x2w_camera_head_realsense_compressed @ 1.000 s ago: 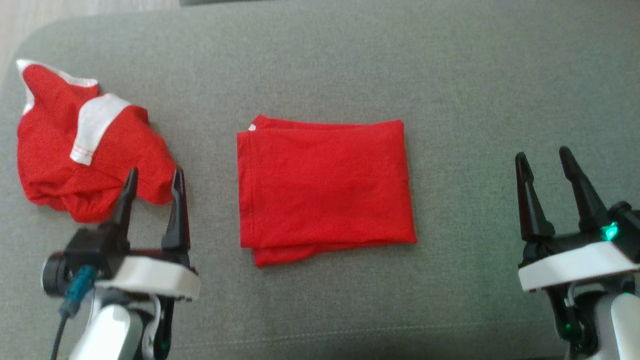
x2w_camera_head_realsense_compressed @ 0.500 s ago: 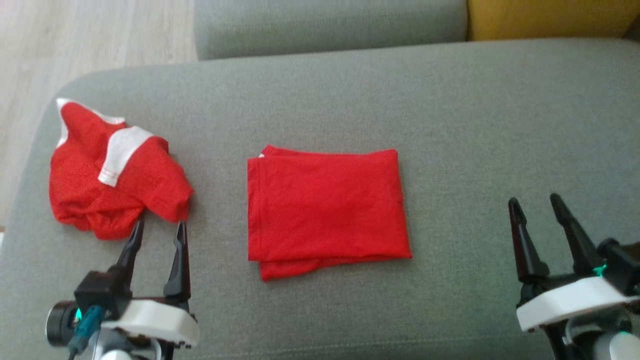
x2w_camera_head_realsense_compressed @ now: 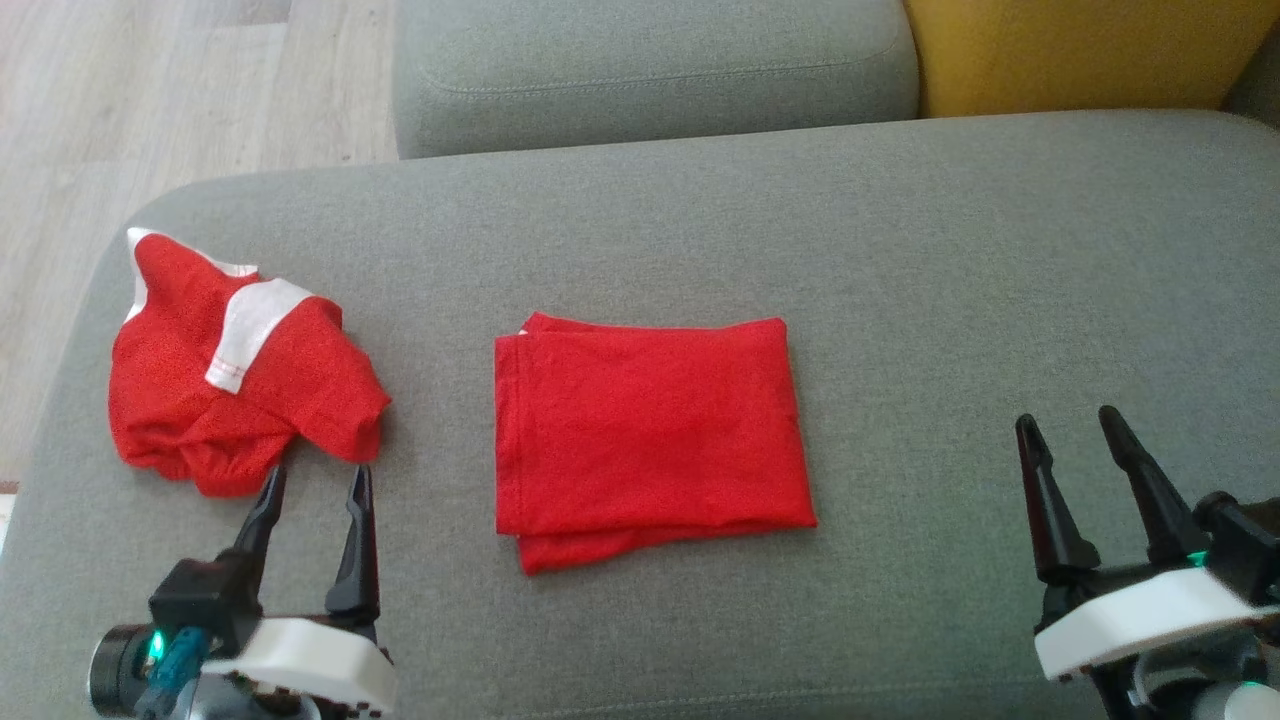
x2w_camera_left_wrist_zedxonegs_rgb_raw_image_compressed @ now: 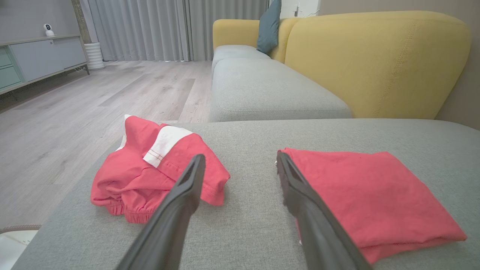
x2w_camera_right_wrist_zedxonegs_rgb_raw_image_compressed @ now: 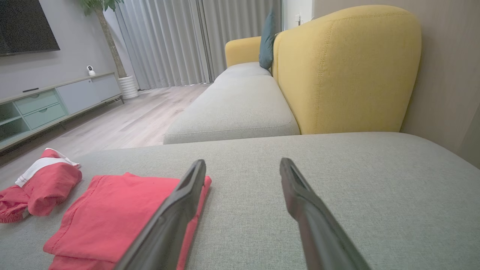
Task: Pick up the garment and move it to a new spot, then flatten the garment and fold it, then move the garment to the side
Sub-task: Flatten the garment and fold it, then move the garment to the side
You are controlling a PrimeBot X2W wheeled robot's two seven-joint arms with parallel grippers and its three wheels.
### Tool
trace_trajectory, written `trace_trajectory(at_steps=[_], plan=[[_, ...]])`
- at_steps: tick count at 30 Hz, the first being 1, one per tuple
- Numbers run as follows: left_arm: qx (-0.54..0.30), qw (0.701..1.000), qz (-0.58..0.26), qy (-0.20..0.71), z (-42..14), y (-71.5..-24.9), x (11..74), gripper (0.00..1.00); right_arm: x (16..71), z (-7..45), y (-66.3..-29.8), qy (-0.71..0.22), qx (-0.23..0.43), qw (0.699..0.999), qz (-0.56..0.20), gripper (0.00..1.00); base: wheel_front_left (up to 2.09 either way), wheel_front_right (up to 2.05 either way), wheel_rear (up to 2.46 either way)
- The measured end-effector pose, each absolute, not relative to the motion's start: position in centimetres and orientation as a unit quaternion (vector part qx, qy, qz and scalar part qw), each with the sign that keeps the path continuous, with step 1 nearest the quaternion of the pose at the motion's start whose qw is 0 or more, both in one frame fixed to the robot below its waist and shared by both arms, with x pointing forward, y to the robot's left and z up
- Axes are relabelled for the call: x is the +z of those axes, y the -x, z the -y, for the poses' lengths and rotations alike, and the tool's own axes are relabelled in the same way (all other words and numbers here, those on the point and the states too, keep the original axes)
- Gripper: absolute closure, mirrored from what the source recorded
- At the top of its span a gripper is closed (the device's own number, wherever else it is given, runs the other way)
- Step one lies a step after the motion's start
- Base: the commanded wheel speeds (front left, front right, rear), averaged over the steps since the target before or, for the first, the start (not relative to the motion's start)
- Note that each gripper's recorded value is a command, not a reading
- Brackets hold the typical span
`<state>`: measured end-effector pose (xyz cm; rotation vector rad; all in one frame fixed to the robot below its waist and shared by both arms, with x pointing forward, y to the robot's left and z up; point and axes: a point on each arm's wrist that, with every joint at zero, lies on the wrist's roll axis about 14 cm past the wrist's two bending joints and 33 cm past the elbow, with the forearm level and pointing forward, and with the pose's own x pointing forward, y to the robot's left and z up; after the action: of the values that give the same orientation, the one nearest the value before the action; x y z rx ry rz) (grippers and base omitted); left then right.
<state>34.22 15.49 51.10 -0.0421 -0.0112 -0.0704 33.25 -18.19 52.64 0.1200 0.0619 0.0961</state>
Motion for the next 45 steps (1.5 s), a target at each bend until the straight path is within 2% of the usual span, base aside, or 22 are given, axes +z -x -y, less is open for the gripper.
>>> trace_trajectory(at_steps=[21,27,33,45], plan=[[-0.032,0.999,0.002,0.021,-15.5,-34.4,50.9,0.00,52.2,18.4,-33.4,-0.059,0.045,0.996,-0.045,0.00,0.00,0.00,0.00],[-0.033,0.999,0.024,0.021,-15.5,-36.2,52.0,0.00,49.4,17.5,-34.8,-0.062,0.056,0.992,-0.093,0.00,0.00,0.00,0.00],[-0.037,0.998,0.054,0.019,-15.7,-38.8,53.1,0.00,46.5,14.4,-39.0,-0.068,0.103,0.983,-0.134,0.00,0.00,0.00,0.00],[-0.015,0.998,0.064,0.007,-17.9,-40.9,52.9,0.00,37.5,8.1,-43.0,-0.077,0.177,0.942,-0.274,0.00,0.00,0.00,0.00]])
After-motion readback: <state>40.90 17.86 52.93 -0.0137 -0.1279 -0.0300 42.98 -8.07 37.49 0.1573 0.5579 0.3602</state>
